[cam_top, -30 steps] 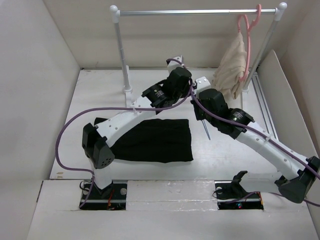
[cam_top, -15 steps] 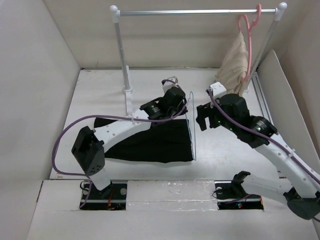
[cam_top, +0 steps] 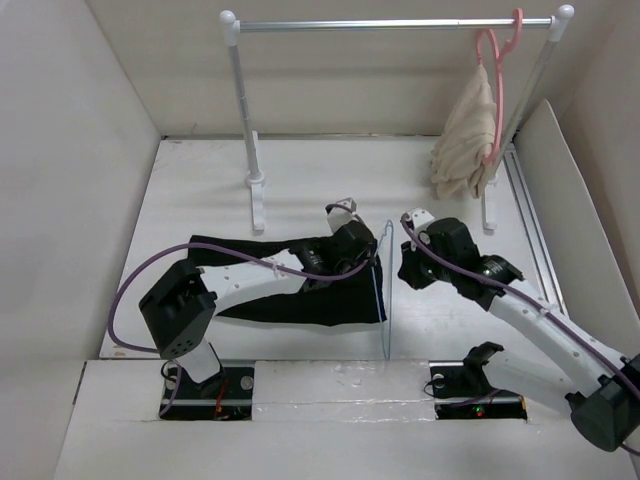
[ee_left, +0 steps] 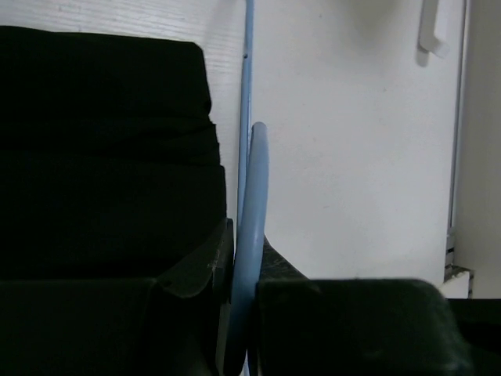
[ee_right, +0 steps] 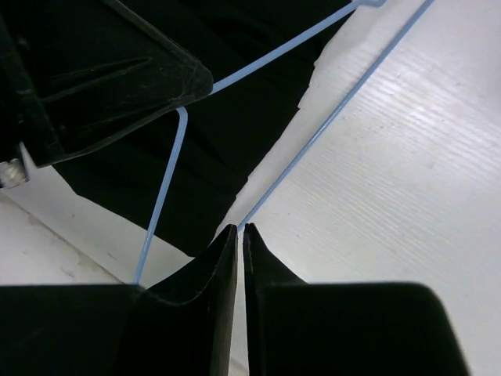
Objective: Place the trousers on the hanger
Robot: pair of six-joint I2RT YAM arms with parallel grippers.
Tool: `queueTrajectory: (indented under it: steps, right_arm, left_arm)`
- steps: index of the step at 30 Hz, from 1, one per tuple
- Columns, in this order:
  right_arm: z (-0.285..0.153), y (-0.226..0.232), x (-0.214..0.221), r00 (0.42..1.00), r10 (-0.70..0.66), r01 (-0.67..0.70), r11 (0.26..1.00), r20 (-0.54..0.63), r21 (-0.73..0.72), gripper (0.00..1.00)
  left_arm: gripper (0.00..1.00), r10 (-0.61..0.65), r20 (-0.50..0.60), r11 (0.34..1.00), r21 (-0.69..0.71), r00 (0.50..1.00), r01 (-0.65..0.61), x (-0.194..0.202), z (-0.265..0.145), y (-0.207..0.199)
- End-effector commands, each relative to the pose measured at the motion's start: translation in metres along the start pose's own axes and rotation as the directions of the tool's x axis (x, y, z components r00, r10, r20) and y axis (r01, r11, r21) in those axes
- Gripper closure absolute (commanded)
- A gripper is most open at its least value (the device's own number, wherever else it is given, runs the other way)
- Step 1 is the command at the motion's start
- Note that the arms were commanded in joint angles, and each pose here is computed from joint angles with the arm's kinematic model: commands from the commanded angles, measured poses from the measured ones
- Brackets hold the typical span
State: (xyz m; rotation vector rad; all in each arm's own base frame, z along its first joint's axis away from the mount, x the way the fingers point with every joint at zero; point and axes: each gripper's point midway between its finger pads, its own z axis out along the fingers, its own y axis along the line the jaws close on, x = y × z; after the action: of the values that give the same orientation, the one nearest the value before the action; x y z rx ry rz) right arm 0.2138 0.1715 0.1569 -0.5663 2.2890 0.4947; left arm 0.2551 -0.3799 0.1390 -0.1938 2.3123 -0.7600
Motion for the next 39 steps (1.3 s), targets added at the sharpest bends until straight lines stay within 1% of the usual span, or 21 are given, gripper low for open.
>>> queueTrajectory:
  steps: [1, 2, 4, 5, 7, 8, 10, 13, 15, 22, 23, 25, 26, 27, 28, 30, 31, 32, 34, 35, 39]
  right_arm:
    - [0.024, 0.005, -0.023, 0.993, 0.039, -0.032, 0.998, 0.114, -0.057, 0.86]
    - [0.03, 0.006, -0.022, 0.992, 0.052, -0.046, 0.997, 0.112, -0.063, 0.84]
    - [0.05, 0.008, -0.015, 0.992, 0.078, -0.069, 0.994, 0.102, -0.089, 0.71]
    - [0.056, 0.008, -0.013, 0.992, 0.088, -0.079, 0.993, 0.094, -0.093, 0.61]
    - [0.068, 0.008, -0.012, 0.99, 0.106, -0.096, 0.99, 0.093, -0.102, 0.55]
    - [0.079, 0.006, -0.002, 0.991, 0.118, -0.112, 0.989, 0.056, -0.099, 0.54]
    - [0.09, 0.004, 0.001, 0.989, 0.141, -0.137, 0.987, 0.049, -0.088, 0.53]
    - [0.112, 0.002, 0.024, 0.983, 0.183, -0.183, 0.98, -0.007, -0.075, 0.48]
    - [0.116, 0.002, 0.025, 0.981, 0.196, -0.195, 0.978, 0.006, -0.08, 0.47]
    - [0.134, 0.002, 0.051, 0.97, 0.24, -0.243, 0.968, -0.042, -0.063, 0.41]
    - [0.136, 0.002, 0.053, 0.967, 0.249, -0.252, 0.966, -0.046, -0.063, 0.43]
    - [0.14, 0.008, 0.06, 0.964, 0.261, -0.265, 0.96, -0.056, -0.089, 0.56]
    - [0.14, 0.01, 0.06, 0.962, 0.266, -0.27, 0.958, -0.055, -0.1, 0.84]
    - [0.139, 0.012, 0.059, 0.963, 0.266, -0.27, 0.956, -0.052, -0.111, 0.95]
    - [0.134, 0.012, 0.053, 0.962, 0.269, -0.271, 0.954, -0.032, -0.124, 1.0]
    - [0.124, 0.008, 0.047, 0.965, 0.262, -0.263, 0.959, -0.018, -0.108, 1.0]
    - [0.118, 0.0, 0.04, 0.966, 0.26, -0.259, 0.963, 0.007, -0.082, 1.0]
    - [0.105, -0.005, 0.019, 0.965, 0.252, -0.247, 0.966, 0.073, -0.08, 1.0]
    - [0.09, -0.016, 0.017, 0.971, 0.23, -0.227, 0.973, 0.072, -0.046, 1.0]
    - [0.079, -0.024, 0.001, 0.966, 0.227, -0.225, 0.974, 0.124, -0.035, 1.0]
    - [0.06, -0.048, 0.004, 0.972, 0.202, -0.205, 0.979, 0.117, 0.015, 1.0]
  left_arm:
    - [1.0, -0.035, 0.06, 0.999, -0.003, 0.998, 0.036, -0.001, 0.009, 0.007]
    - [1.0, -0.033, 0.058, 0.999, -0.019, 0.998, 0.034, 0.001, 0.011, 0.012]
    - [1.0, -0.025, 0.052, 0.998, -0.05, 0.998, 0.028, 0.008, 0.014, 0.023]
    - [1.0, -0.024, 0.052, 0.998, -0.056, 0.998, 0.027, 0.009, 0.015, 0.026]
    - [1.0, -0.012, 0.048, 0.998, -0.068, 0.999, 0.015, 0.015, 0.015, 0.031]
    - [1.0, -0.013, 0.047, 0.997, -0.074, 0.999, 0.016, 0.016, 0.016, 0.032]
    - [1.0, -0.006, 0.034, 0.996, -0.087, 0.999, 0.009, 0.021, 0.019, 0.037]
    - [1.0, 0.007, 0.027, 0.995, -0.104, 1.0, -0.004, 0.024, 0.02, 0.043]
    - [1.0, 0.015, 0.029, 0.994, -0.109, 0.999, -0.011, 0.024, 0.02, 0.045]
    - [1.0, 0.045, 0.017, 0.99, -0.136, 0.999, -0.042, 0.027, 0.022, 0.052]
    - [1.0, 0.049, 0.02, 0.989, -0.143, 0.999, -0.046, 0.027, 0.022, 0.054]
    - [1.0, 0.056, 0.019, 0.987, -0.154, 0.998, -0.053, 0.028, 0.023, 0.058]
    - [1.0, 0.068, 0.01, 0.982, -0.176, 0.998, -0.066, 0.03, 0.022, 0.065]
    - [1.0, 0.07, 0.008, 0.981, -0.182, 0.998, -0.067, 0.031, 0.021, 0.067]
    - [1.0, 0.075, 0.004, 0.979, -0.192, 0.997, -0.073, 0.033, 0.02, 0.072]
    - [1.0, 0.065, 0.026, 0.975, -0.214, 0.998, -0.058, 0.021, 0.019, 0.083]
    - [1.0, 0.067, 0.022, 0.972, -0.228, 0.998, -0.06, 0.021, 0.018, 0.092]
    - [1.0, 0.072, 0.035, 0.972, -0.227, 0.997, -0.062, 0.015, 0.014, 0.094]
    - [1.0, 0.082, 0.04, 0.968, -0.243, 0.996, -0.069, 0.012, 0.009, 0.107]
    - [1.0, 0.091, 0.059, 0.968, -0.241, 0.994, -0.074, 0.004, 0.003, 0.109]
    - [1.0, 0.134, 0.051, 0.949, -0.294, 0.99, -0.113, 0.005, -0.012, 0.135]
